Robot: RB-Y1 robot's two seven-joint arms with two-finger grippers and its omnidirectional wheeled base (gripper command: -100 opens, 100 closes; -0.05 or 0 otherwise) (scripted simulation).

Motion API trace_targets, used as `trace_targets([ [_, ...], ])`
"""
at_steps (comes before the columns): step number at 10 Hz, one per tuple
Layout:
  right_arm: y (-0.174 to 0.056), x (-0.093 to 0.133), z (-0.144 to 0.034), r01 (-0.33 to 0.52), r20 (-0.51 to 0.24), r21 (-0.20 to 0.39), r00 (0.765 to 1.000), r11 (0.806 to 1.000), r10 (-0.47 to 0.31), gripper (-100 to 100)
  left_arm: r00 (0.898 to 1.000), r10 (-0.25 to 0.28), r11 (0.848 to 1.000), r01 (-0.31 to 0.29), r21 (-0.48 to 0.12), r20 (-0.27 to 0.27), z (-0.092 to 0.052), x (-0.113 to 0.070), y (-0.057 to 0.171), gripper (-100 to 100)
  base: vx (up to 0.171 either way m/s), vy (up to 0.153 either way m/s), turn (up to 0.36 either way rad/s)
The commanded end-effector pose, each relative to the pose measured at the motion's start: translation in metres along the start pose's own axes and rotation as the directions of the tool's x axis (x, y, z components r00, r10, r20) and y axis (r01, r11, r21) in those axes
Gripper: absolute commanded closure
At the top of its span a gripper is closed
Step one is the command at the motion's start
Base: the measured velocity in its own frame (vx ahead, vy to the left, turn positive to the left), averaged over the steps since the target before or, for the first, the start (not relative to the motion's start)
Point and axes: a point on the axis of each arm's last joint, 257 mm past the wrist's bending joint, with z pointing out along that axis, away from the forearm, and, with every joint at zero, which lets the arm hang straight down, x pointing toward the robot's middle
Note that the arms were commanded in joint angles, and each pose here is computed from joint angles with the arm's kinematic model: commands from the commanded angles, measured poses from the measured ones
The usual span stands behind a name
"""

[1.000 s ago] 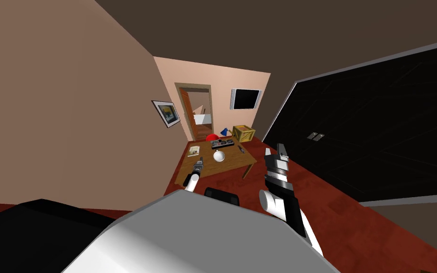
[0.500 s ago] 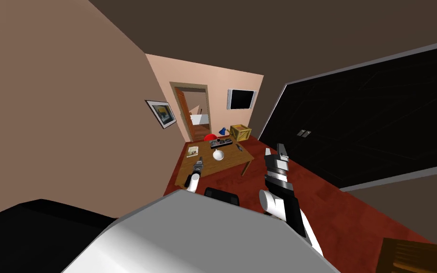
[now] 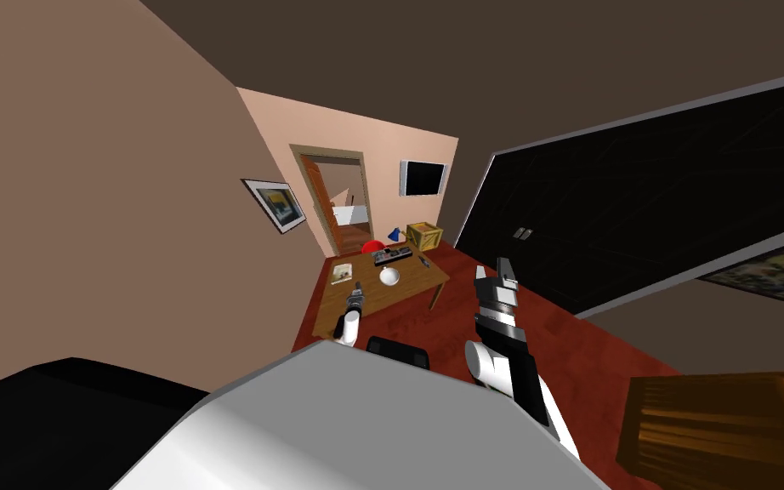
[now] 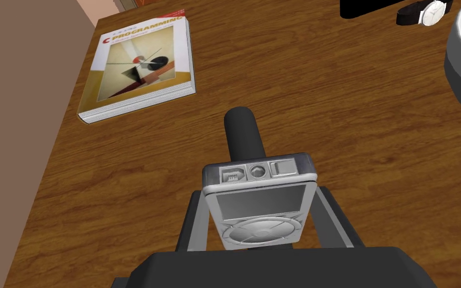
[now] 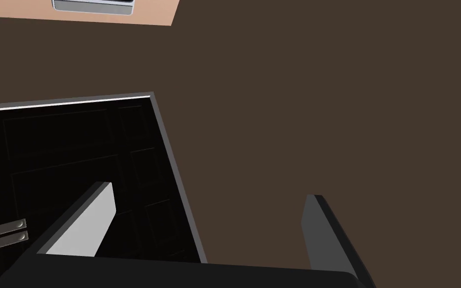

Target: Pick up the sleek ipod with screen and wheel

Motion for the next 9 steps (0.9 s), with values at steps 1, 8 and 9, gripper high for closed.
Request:
trace_targets([
  [1, 0.0, 0.0, 0.0, 0.0, 0.0, 0.0, 1.0, 1.0, 0.0, 0, 1.0, -0.015, 1.0, 0.014, 0.009, 0.015, -0.001, -0.004, -0.001, 100, -0.032, 0.022, 0.015],
  [8, 0.0, 0.0, 0.0, 0.0, 0.0, 0.0, 1.0, 1.0, 0.0, 0, 0.996, -0.031, 0.997, 0.025, 0.074, 0.084, -0.006, -0.018, -0.002, 100, -0.048, 0.035, -0.115],
  [9, 0.0, 0.0, 0.0, 0.0, 0.0, 0.0, 1.0, 1.0, 0.0, 0, 0.996, -0.03, 0.997, 0.024, 0.075, 0.087, -0.007, -0.019, -0.003, 0, 0.0, 0.0, 0.0],
])
